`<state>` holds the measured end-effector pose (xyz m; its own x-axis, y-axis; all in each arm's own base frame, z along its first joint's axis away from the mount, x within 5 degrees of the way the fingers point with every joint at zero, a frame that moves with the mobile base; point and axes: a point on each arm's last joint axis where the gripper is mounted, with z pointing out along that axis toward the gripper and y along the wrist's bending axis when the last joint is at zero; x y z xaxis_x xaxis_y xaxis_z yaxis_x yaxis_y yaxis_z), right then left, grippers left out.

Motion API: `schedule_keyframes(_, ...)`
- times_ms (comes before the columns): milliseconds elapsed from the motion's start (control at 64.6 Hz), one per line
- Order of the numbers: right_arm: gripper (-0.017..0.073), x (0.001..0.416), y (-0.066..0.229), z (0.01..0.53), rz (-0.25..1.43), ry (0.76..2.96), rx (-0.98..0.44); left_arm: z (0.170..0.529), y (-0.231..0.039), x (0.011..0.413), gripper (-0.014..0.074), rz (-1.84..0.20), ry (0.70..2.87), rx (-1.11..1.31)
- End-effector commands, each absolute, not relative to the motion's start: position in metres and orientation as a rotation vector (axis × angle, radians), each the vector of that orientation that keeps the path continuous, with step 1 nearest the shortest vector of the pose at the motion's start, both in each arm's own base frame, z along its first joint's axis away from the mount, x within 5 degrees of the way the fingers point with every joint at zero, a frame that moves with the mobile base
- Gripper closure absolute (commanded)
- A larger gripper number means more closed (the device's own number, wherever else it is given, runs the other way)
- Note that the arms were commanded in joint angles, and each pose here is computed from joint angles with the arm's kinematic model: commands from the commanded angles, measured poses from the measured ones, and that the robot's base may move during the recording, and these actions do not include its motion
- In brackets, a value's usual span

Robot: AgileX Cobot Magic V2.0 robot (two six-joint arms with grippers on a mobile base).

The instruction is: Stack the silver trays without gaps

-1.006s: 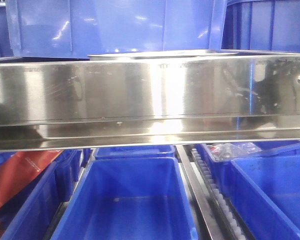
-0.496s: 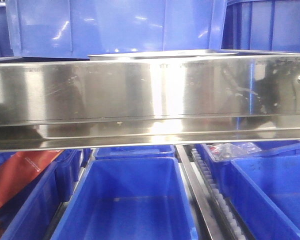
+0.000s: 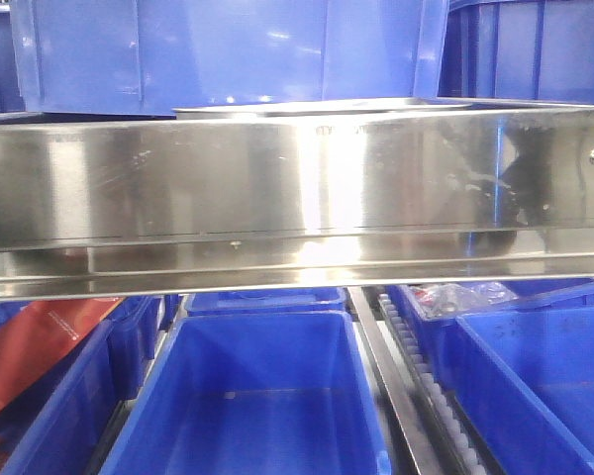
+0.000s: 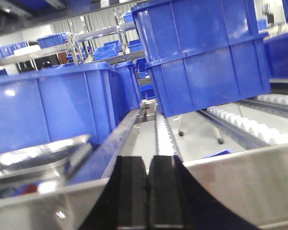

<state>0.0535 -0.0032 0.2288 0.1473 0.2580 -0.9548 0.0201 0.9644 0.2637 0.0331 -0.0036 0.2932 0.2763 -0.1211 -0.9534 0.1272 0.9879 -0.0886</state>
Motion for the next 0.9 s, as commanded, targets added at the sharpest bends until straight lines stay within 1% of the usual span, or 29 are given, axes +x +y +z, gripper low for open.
schedule_keyframes(0,0.0638,0.047,0.000,0.254,0.207,1.404,0.223,0.317,-0.002,0.020,0.0601,-0.130,1.301,0.040)
schedule_keyframes(77,0.0638,0.035,0.006,0.277,0.219,1.512,0.161,0.333,-0.002,0.011,0.0601,-0.124,1.388,0.047)
schedule_keyframes(139,0.0638,0.028,0.008,0.293,0.189,1.582,0.113,0.347,-0.002,0.011,0.0601,-0.121,1.478,0.052)
schedule_keyframes(217,0.0638,0.027,0.010,0.315,0.192,1.634,0.096,0.358,-0.004,0.016,0.0601,-0.099,1.555,0.101)
schedule_keyframes(325,0.0638,0.037,0.012,0.346,0.230,1.695,0.096,0.384,-0.011,0.032,0.0601,-0.145,1.639,0.160)
schedule_keyframes(480,0.0638,0.071,0.014,0.386,0.261,1.905,0.075,0.413,-0.023,0.068,0.0601,-0.267,1.833,0.174)
schedule_keyframes(573,0.0638,0.098,0.014,0.405,0.267,2.001,0.047,0.420,-0.027,0.093,0.0601,-0.298,1.900,0.171)
schedule_keyframes(666,0.0638,0.127,0.017,0.417,0.292,2.091,-0.040,0.417,-0.034,0.125,0.0601,-0.368,1.989,0.154)
schedule_keyframes(743,0.0638,0.151,0.018,0.422,0.314,2.166,-0.049,0.409,-0.041,0.151,0.0601,-0.442,2.092,0.140)
schedule_keyframes(805,0.0638,0.172,0.017,0.422,0.322,2.214,-0.047,0.403,-0.046,0.170,0.0601,-0.457,2.164,0.156)
schedule_keyframes(883,0.0638,0.199,0.018,0.420,0.337,2.258,-0.056,0.399,-0.056,0.192,0.0601,-0.457,2.203,0.196)
